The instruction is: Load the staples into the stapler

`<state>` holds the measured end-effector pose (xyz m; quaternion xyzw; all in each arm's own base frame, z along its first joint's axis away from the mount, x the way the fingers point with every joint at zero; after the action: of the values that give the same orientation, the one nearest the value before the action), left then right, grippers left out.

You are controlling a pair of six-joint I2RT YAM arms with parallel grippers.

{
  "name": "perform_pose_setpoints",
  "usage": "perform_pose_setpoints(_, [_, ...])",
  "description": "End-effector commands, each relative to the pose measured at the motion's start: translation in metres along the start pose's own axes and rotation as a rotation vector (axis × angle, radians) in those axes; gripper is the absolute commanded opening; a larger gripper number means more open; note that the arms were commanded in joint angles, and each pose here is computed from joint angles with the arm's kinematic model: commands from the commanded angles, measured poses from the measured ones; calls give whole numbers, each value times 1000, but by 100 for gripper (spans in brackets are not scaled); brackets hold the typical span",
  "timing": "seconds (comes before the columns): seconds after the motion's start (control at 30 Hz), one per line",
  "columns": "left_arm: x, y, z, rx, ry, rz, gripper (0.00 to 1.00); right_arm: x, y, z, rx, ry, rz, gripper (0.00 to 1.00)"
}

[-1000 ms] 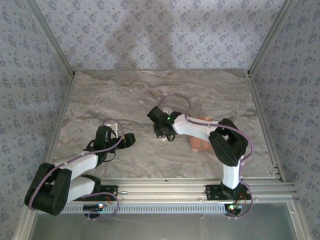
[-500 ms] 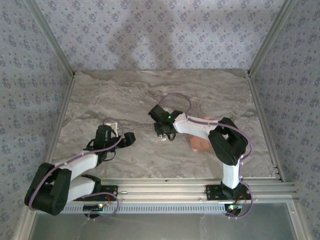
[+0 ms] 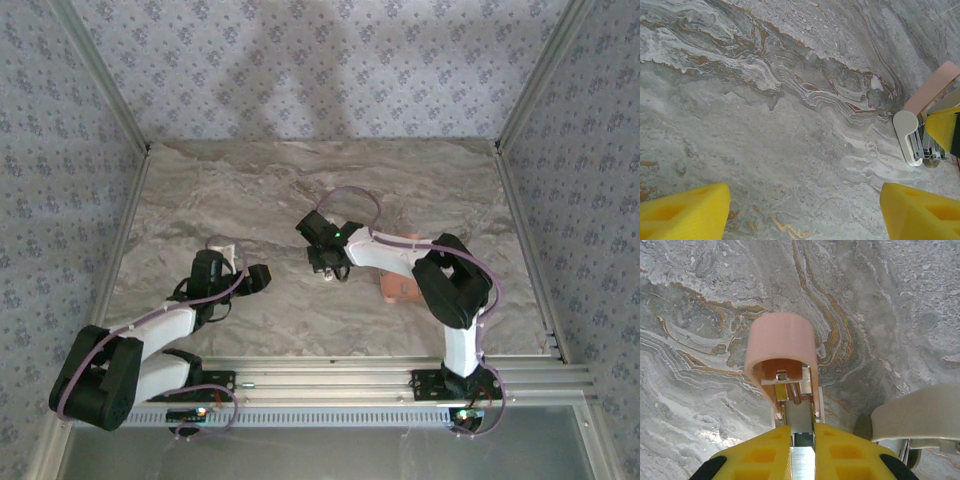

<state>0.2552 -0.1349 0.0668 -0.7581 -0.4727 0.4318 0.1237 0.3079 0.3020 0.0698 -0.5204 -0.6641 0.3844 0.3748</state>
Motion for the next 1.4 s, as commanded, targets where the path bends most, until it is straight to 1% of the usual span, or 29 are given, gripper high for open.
perform_pose_setpoints(0.0, [-8,1,-12,-28,15,17,79,-5,8,5,22,-12,17,15])
perform_pose_setpoints(0.37, [-9,1,-14,-25,18,19,79,-8,10,13,26,-39,48,15])
perform_pose_setpoints(0.57, [-10,1,-15,-27,18,22,79,-5,2,10,-11,-51,49,14])
perform_pose_setpoints(0.97, [-11,0,-15,-29,17,24,79,-7,-10,6,-62,-53,105,14])
perform_pose_setpoints(1.37, [-10,0,-15,-28,17,24,79,-9,-1,20,-17,-54,151,14])
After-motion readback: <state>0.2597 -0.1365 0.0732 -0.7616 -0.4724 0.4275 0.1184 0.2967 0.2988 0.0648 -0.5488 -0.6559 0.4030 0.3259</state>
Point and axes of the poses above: each hand's point on the last joint's axis, 136 mm out from that joint toward the fingers, its own y axis out along the fingers, its own x axis along the line the jaws close on, z = x × y, the point moved 2 cm from there along -y, back along the fingers, and after that the axes turned 5 degrees about y, right-handed, at the moved point
